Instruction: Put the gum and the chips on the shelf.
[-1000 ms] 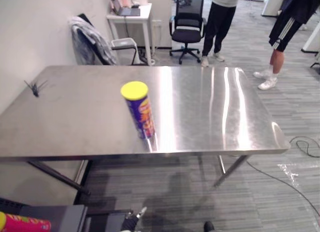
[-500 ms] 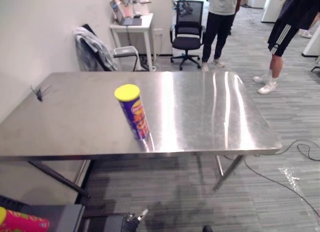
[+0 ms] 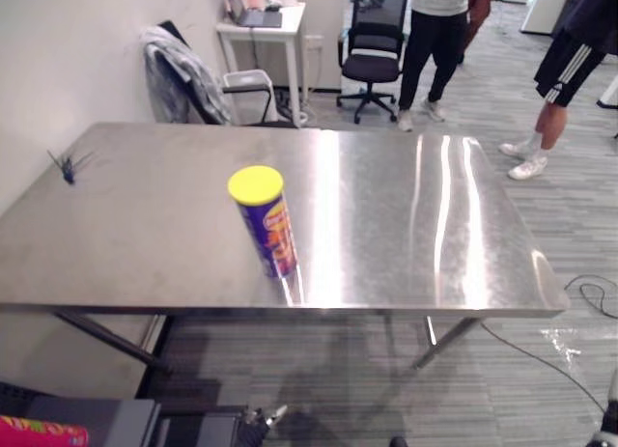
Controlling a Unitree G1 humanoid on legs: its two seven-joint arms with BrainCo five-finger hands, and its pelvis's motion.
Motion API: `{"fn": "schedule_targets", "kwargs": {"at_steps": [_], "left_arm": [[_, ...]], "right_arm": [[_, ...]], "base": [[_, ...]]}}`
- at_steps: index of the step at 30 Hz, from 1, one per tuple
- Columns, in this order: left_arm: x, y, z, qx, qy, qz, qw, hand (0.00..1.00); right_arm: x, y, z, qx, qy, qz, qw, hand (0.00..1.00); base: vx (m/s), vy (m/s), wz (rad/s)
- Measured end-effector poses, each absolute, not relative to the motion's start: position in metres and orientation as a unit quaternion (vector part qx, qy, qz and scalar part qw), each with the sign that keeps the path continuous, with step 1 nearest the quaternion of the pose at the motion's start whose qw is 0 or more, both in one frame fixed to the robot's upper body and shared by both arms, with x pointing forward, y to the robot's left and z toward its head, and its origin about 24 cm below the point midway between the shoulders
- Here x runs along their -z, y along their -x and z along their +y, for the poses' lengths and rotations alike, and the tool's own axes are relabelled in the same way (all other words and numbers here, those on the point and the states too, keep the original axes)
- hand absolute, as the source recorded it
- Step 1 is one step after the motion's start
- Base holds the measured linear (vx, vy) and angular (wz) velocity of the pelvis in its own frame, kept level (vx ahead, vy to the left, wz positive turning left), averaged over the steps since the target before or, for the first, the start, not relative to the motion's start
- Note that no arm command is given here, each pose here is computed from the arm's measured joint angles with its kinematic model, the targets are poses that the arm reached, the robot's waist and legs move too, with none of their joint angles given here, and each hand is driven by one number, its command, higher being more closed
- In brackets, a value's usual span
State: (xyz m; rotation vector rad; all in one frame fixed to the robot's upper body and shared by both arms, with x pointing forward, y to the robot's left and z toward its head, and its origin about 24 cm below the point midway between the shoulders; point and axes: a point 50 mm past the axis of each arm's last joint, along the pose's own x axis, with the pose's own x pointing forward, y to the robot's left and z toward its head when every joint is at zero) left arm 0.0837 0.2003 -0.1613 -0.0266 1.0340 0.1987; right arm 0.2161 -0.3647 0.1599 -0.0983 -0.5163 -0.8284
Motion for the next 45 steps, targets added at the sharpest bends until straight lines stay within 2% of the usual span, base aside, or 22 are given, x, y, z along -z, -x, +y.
{"fn": "schedule_targets", "kwargs": {"at_steps": [7, 16, 21, 26, 34, 45], "left_arm": [[0.159, -0.089, 0.197, -0.08, 0.016, 0.483, 0.872, 0.0], [0.157, -0.095, 0.193, -0.066, 0.023, 0.471, 0.879, 0.0], [0.156, -0.098, 0.193, -0.072, 0.032, 0.462, 0.883, 0.0], [0.154, -0.101, 0.194, -0.073, 0.033, 0.457, 0.886, 0.0], [0.152, -0.108, 0.195, -0.07, 0.032, 0.446, 0.892, 0.0], [0.147, -0.122, 0.194, -0.071, 0.029, 0.422, 0.903, 0.0]], "right_arm": [[-0.19, -0.277, -0.302, 0.187, 0.098, -0.275, 0.938, 0.0], [-0.154, -0.307, -0.267, 0.071, 0.095, -0.187, 0.975, 0.0], [-0.147, -0.31, -0.256, 0.029, 0.096, -0.173, 0.98, 0.0], [-0.134, -0.314, -0.23, -0.047, 0.11, -0.145, 0.982, 0.0], [-0.127, -0.316, -0.208, -0.101, 0.121, -0.132, 0.979, 0.0], [-0.175, -0.337, -0.156, -0.187, 0.153, -0.206, 0.948, 0.0]], "base": [[-0.02, -0.008, 0.21], [-0.02, -0.002, 0.32], [-0.02, -0.004, 0.24], [-0.01, -0.004, 0.04], [0.02, 0.002, 0.02], [0.02, 0.005, 0.02]]}}
